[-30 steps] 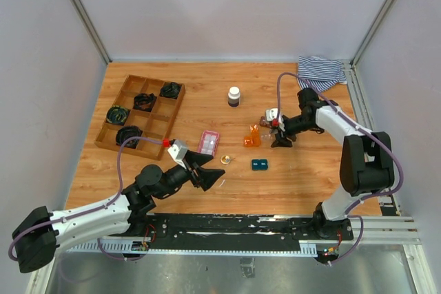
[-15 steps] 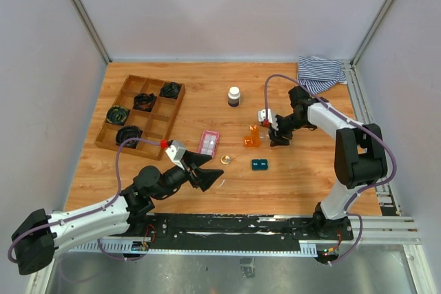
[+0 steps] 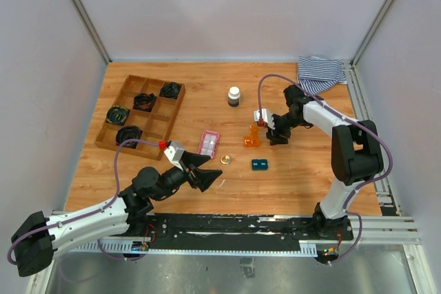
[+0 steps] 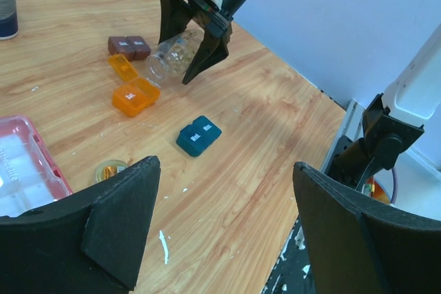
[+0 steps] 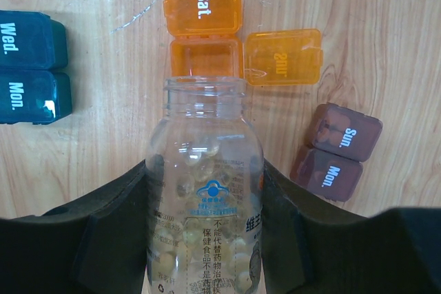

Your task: Sort the pills into containers

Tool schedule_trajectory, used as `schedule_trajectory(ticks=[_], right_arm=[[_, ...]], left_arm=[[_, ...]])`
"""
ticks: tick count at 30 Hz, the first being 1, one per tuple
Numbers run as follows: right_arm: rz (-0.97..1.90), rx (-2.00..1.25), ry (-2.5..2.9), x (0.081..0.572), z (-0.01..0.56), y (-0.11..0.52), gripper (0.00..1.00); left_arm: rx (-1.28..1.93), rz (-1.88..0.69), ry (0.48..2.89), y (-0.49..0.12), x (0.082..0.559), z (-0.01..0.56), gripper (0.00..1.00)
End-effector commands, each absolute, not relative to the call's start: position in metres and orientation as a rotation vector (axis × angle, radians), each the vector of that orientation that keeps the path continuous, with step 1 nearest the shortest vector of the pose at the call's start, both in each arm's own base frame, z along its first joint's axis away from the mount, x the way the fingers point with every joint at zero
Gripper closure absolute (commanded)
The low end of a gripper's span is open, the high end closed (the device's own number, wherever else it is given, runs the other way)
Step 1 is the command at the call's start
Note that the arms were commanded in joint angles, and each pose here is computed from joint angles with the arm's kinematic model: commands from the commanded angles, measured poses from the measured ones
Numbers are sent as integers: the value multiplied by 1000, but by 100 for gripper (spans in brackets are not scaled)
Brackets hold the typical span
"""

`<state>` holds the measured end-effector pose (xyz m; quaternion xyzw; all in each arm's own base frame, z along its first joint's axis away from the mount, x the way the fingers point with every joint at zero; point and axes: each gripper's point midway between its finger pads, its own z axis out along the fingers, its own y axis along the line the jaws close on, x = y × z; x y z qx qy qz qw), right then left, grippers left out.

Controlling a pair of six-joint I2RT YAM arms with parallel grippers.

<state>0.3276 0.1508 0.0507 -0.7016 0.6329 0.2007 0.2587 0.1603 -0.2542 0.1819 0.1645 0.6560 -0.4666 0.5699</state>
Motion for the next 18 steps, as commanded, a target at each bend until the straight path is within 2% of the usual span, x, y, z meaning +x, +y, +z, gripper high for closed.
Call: schedule_trajectory(ticks=[1, 18], right_arm=[[524, -1922, 1729, 331, 52, 157, 96], [460, -1970, 1773, 330, 50, 159, 96]], left_arm=[[372, -1086, 1528, -251, 162, 183, 16], [367, -1080, 1535, -250, 163, 182, 16]])
